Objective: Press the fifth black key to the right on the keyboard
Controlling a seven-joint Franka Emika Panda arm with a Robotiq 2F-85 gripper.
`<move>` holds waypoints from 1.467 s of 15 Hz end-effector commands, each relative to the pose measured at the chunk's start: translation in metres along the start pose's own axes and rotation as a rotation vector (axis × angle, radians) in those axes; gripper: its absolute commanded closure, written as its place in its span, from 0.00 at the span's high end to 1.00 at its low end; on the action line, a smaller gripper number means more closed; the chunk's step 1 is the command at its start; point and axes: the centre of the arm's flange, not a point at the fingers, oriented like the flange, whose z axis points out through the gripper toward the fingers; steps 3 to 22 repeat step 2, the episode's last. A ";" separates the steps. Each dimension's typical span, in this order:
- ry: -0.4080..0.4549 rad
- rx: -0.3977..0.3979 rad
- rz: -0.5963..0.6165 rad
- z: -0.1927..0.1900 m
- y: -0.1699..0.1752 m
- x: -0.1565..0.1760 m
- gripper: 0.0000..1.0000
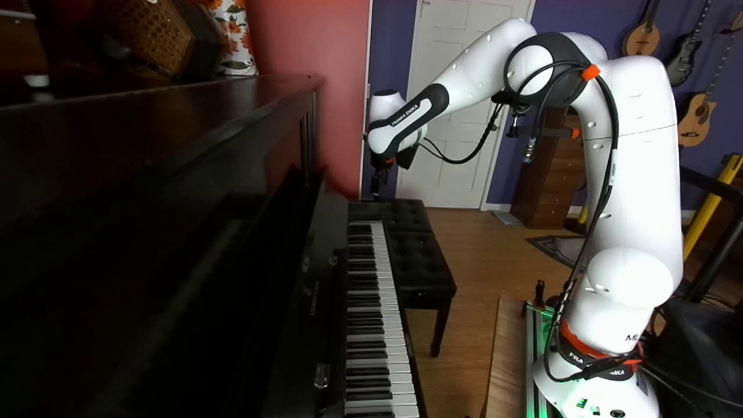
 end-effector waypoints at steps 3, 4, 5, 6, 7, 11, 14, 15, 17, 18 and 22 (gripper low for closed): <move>-0.003 0.002 0.000 0.001 -0.001 -0.001 1.00; -0.003 0.002 0.000 0.001 -0.001 -0.001 1.00; -0.003 0.002 0.000 0.001 -0.001 -0.001 1.00; -0.003 0.002 0.000 0.001 -0.001 -0.001 1.00; -0.003 0.002 0.000 0.001 -0.001 -0.001 1.00; -0.003 0.002 0.000 0.001 -0.001 -0.001 1.00; -0.003 0.002 0.000 0.001 -0.001 -0.001 1.00; -0.003 0.002 0.000 0.001 -0.001 -0.001 1.00; -0.003 0.002 0.000 0.001 -0.001 -0.001 1.00; -0.003 0.002 0.000 0.001 -0.001 -0.001 1.00; -0.003 0.002 0.000 0.001 -0.001 -0.001 1.00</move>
